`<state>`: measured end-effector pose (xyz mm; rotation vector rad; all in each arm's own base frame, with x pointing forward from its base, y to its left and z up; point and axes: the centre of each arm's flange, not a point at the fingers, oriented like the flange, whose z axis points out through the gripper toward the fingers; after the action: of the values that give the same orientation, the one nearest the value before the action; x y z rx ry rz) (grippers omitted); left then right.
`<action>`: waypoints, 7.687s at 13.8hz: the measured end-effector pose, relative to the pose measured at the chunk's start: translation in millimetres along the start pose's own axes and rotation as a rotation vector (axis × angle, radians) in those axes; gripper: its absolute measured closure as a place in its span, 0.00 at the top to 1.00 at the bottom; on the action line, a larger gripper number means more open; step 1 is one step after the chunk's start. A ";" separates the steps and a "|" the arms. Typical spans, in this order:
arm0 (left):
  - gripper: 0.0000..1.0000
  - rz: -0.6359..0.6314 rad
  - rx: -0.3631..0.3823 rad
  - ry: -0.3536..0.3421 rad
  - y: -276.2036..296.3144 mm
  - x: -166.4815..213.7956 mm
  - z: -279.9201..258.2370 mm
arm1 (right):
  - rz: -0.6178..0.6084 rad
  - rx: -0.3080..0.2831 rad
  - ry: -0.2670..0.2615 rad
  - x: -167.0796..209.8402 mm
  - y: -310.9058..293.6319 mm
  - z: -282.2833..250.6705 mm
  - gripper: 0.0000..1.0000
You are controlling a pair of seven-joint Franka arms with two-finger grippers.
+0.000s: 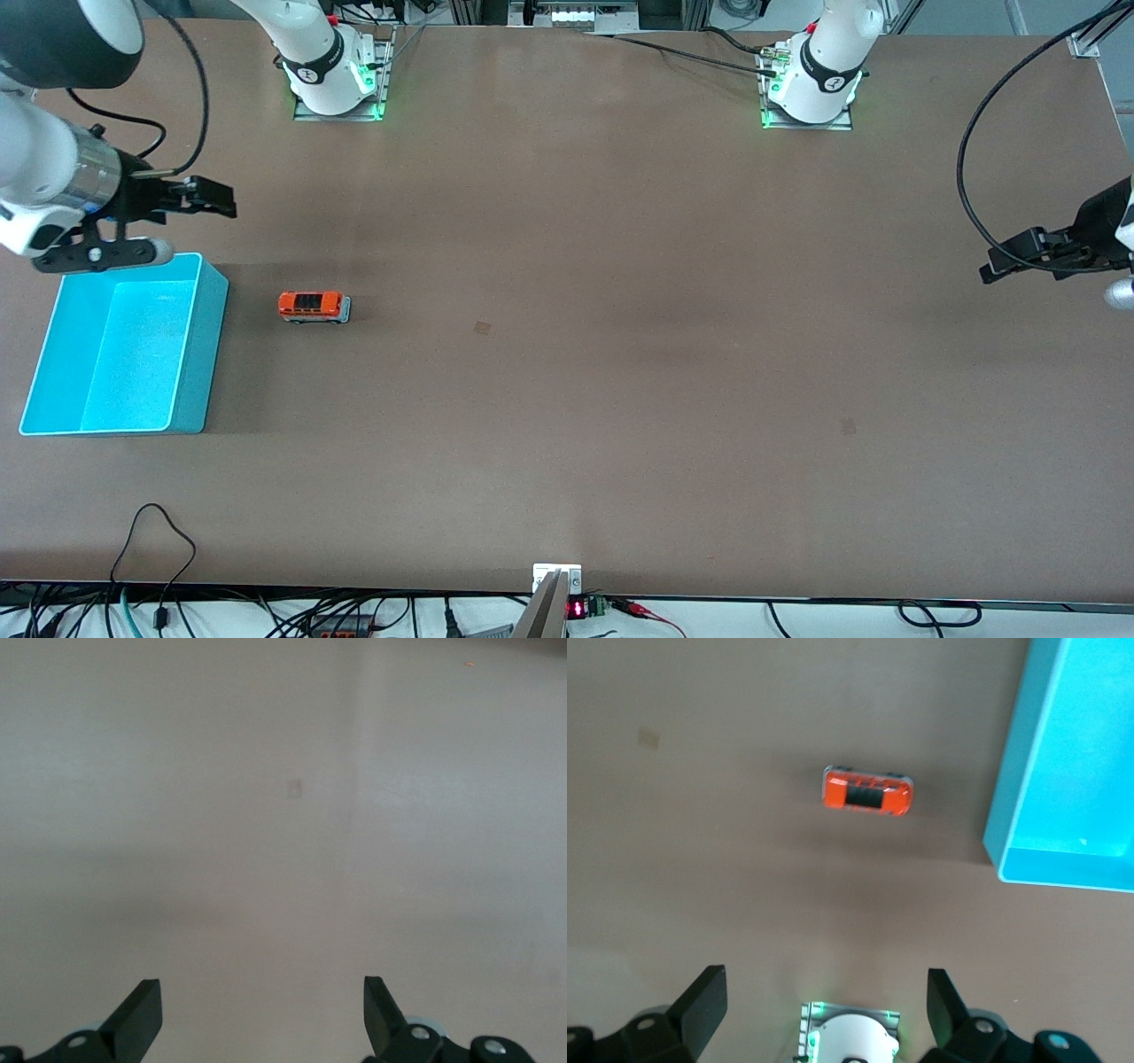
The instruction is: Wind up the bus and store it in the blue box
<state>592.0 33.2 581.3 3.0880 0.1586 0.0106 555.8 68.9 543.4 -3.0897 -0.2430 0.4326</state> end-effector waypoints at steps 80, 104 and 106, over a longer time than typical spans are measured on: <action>1.00 0.042 0.002 0.004 11.4 -29.3 -9.3 | 0.088 -0.097 0.164 40.8 338.5 317.4 0.51; 1.00 0.041 0.001 -0.006 11.6 -32.2 -12.6 | -0.025 -0.032 0.066 -14.0 96.5 -47.2 1.00; 1.00 0.040 0.001 -0.005 11.5 -32.3 -12.9 | -0.033 -0.030 0.063 -19.0 90.3 -46.7 1.00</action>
<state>560.9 19.1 594.6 3.0917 0.0961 0.0045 564.2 -22.8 590.5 -3.1172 -0.3022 0.3328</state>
